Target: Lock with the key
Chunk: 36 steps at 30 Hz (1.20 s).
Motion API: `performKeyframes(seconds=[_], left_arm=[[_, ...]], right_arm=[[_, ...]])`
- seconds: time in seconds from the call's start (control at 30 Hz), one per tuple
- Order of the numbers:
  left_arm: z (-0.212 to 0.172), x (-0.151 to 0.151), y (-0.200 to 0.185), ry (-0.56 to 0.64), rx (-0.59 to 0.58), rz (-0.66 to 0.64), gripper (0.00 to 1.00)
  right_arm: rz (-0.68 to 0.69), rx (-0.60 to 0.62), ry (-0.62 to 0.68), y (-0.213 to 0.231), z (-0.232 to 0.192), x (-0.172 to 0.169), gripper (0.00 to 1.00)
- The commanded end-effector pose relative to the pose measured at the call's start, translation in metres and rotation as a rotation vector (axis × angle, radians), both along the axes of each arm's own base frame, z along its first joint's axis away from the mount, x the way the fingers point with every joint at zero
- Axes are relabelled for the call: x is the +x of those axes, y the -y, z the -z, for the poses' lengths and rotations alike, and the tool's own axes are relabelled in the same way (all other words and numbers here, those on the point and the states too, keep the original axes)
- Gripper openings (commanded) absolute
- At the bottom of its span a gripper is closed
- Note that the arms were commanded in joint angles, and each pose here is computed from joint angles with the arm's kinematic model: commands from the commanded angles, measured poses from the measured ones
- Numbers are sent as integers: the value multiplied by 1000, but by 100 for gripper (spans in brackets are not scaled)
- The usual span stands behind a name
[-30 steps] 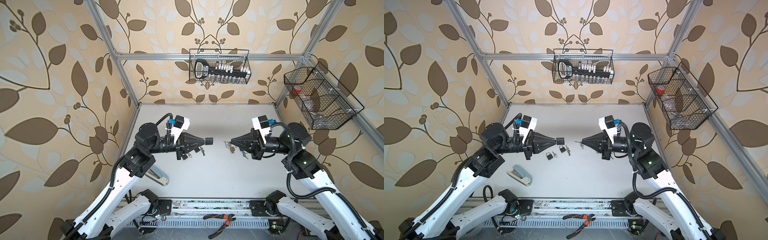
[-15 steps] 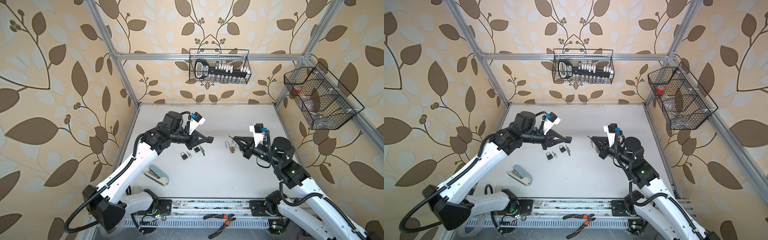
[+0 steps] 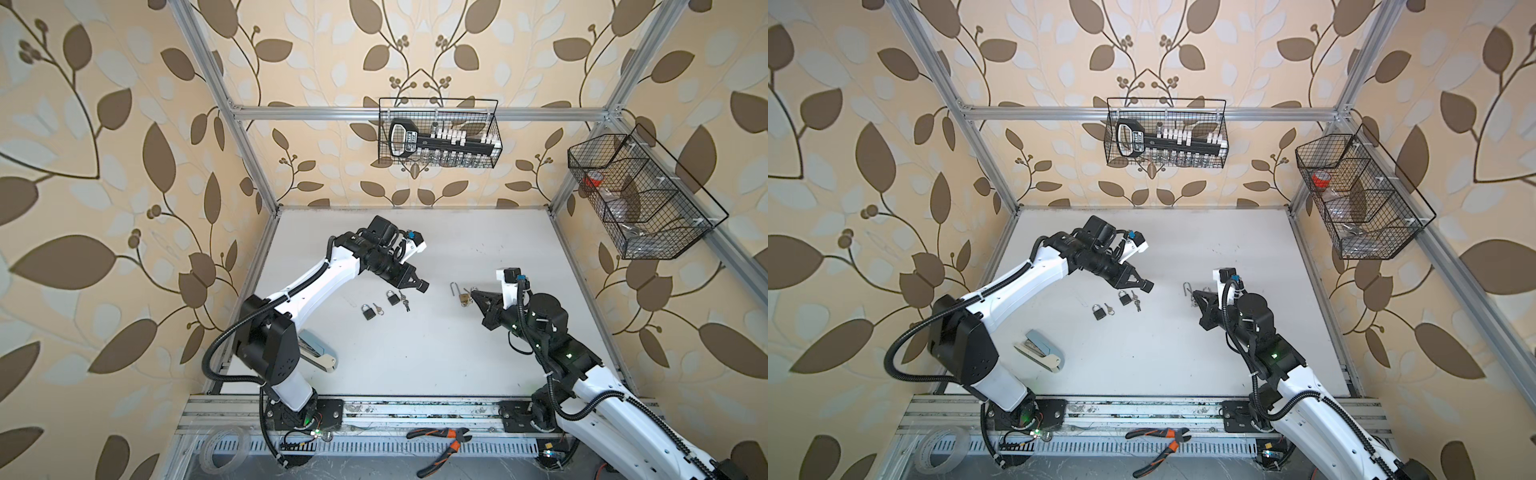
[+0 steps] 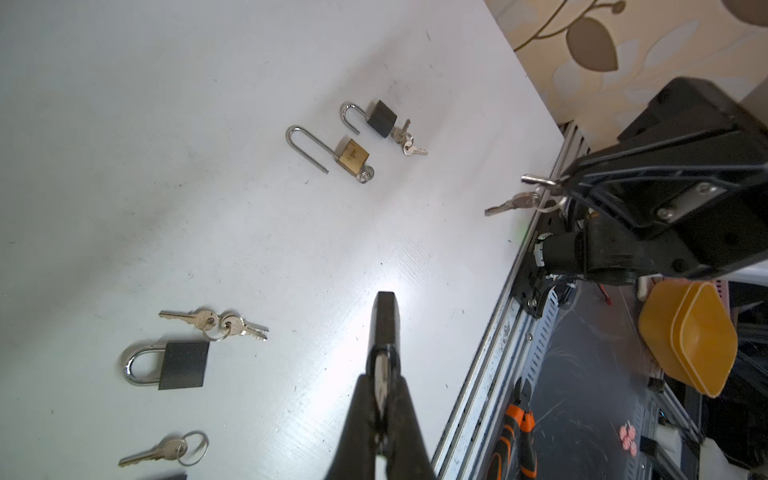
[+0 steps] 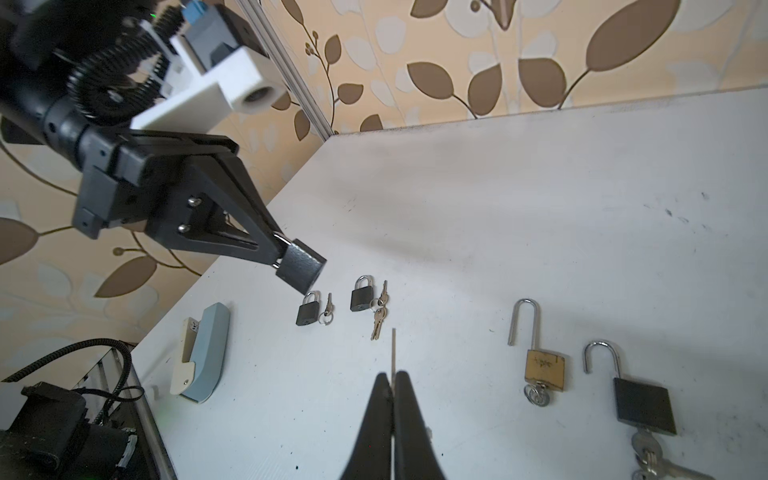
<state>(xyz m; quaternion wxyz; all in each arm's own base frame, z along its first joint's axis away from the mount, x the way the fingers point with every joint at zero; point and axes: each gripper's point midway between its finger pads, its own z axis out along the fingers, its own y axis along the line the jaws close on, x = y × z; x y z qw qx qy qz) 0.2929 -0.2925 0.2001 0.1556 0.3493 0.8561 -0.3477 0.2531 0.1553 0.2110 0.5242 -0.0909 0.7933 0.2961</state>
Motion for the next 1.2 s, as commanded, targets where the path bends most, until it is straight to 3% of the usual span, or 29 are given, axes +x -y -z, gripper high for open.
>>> performKeyframes(seconds=[0.0, 0.17, 0.37, 0.73, 1.17], left_arm=[[-1, -9, 3, -7, 23, 156, 0], [32, -1, 2, -61, 120, 263, 0], [61, 24, 3, -45, 202, 285, 0], [94, 55, 14, -85, 221, 323, 0], [121, 65, 8, -143, 242, 335, 0]], right_arm=[[-5, 7, 35, 0, -8, -1, 0], [-39, 4, 27, -3, -9, -7, 0], [-57, -4, 11, -3, -5, -14, 0], [-89, 1, -23, -7, 1, -19, 0], [-105, -8, -44, -11, 7, -17, 0]])
